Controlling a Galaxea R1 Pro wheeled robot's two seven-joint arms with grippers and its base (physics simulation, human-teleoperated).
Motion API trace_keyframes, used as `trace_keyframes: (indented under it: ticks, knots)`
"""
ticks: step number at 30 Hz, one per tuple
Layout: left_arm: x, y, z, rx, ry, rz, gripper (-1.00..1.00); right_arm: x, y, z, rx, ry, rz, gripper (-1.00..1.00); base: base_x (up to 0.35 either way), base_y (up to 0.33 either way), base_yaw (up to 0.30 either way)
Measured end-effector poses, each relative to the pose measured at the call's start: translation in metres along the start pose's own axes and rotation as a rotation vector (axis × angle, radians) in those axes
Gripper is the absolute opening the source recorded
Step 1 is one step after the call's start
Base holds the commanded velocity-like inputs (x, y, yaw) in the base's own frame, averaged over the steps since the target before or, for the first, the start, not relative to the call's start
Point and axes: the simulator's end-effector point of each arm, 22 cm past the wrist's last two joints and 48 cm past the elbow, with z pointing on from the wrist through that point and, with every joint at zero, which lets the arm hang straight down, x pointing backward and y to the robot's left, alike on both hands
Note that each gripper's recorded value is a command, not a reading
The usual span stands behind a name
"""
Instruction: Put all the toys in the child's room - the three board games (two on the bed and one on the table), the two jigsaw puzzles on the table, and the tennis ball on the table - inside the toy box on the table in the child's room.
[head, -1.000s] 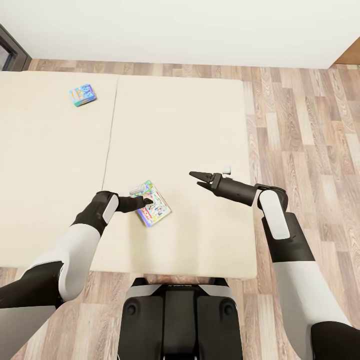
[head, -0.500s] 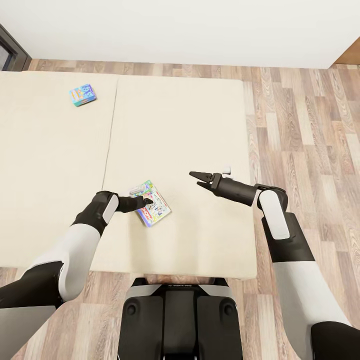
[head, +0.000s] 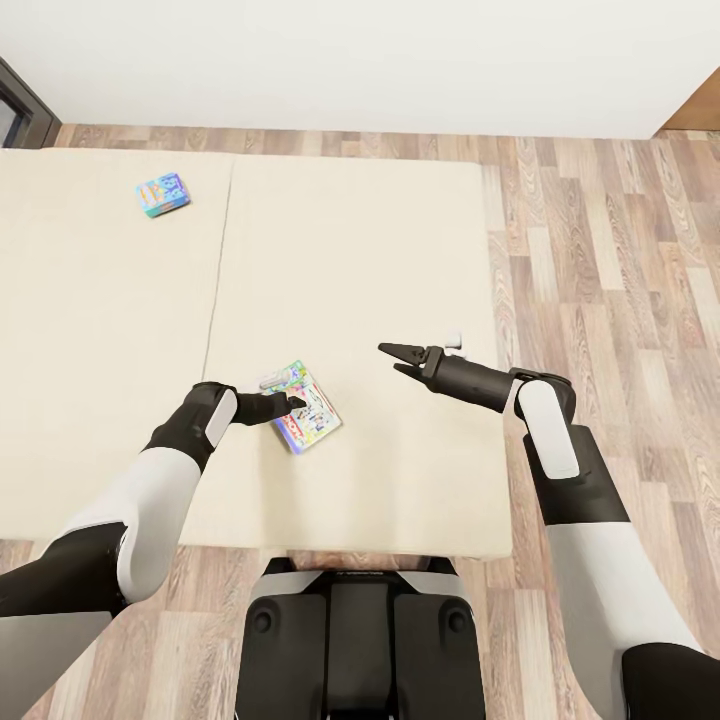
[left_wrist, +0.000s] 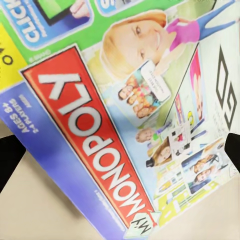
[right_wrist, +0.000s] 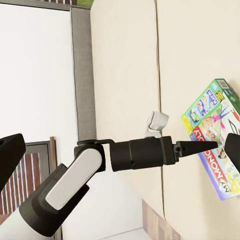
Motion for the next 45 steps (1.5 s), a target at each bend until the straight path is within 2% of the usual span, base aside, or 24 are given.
trace_keyframes:
  ticks: [11,36,45]
  knots:
    - [-0.0003,-0.0002,-0.0003,0.0,-0.001,0.0,1.0,0.0001,0.0002,-0.0001,0.0,0.0,0.0,1.0,-0.001,-0.012,-0.001]
    - [-0.0002,-0.0008,-0.0003,-0.001,0.0,0.003,1.0,-0.0001,0.0005,-0.0001,0.001,0.0,-0.001,1.0,-0.027,-0.181,0.0]
    - [0.0001,0.0002,-0.0005,-0.004,0.002,0.005,1.0,-0.0001,-0.0003,-0.0001,0.002,-0.001,0.0,1.0,-0.001,-0.053,0.0]
